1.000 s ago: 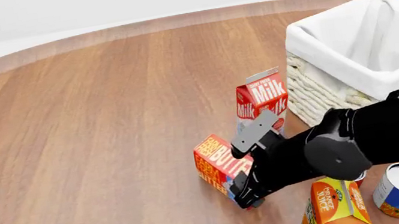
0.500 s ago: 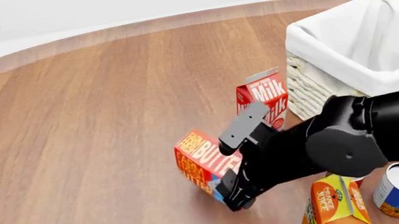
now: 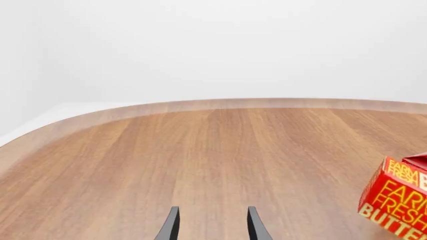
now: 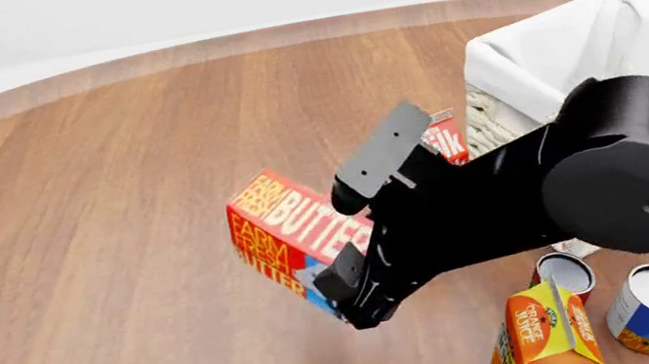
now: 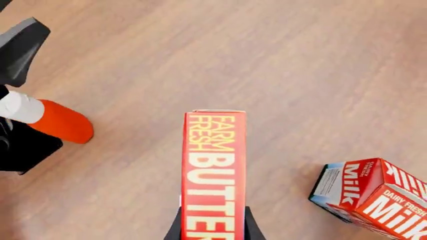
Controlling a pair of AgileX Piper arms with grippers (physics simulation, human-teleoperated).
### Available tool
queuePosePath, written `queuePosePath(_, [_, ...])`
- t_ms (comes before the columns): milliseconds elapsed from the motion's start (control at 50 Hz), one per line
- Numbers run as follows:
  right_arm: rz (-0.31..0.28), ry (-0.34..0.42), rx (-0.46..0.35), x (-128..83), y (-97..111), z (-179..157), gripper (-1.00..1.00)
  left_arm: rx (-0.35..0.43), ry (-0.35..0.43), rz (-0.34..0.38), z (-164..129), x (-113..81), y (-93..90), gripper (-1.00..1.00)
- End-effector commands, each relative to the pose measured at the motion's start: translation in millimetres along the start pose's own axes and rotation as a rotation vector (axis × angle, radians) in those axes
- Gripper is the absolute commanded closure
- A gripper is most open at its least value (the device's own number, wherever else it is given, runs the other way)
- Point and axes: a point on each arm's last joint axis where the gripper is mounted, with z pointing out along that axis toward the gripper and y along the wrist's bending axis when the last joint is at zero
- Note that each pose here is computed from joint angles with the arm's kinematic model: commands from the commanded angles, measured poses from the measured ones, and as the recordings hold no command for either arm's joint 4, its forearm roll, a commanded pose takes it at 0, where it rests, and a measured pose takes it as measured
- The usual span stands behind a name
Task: Pick up the cream cheese box and the butter, and put them in the basket.
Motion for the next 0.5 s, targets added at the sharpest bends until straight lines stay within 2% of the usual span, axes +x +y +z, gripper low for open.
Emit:
queuePosePath(20, [-0.005,-0.111,-0.017,-26.1,5.0,-43.2,1.0,0.0,0.0,0.0,0.0,0.0,0.0,-1.0])
queuePosePath(60, [-0.02,-0.134,-0.004,-31.3,1.0,-52.6,1.0,0.0,0.0,0.0,0.0,0.0,0.0,-1.0])
queuePosePath(160, [-0.008,-0.214,0.023,-45.9,-7.4,-83.4,1.0,0.0,0.0,0.0,0.0,0.0,0.0,-1.0])
queuePosePath(220, [0.0,-0.232,0.03,-49.1,-9.3,-90.8,1.0,0.0,0.0,0.0,0.0,0.0,0.0,-1.0])
queuePosePath(260, [0.003,-0.292,0.055,-57.5,-15.5,-112.4,1.0,0.0,0.0,0.0,0.0,0.0,0.0,-1.0])
queuePosePath(320, [0.017,-0.342,0.071,-65.7,-19.2,-132.9,1.0,0.0,0.0,0.0,0.0,0.0,0.0,-1.0])
queuePosePath(500, [0.034,-0.459,0.129,-74.1,-29.0,-177.3,1.0,0.0,0.0,0.0,0.0,0.0,0.0,-1.0])
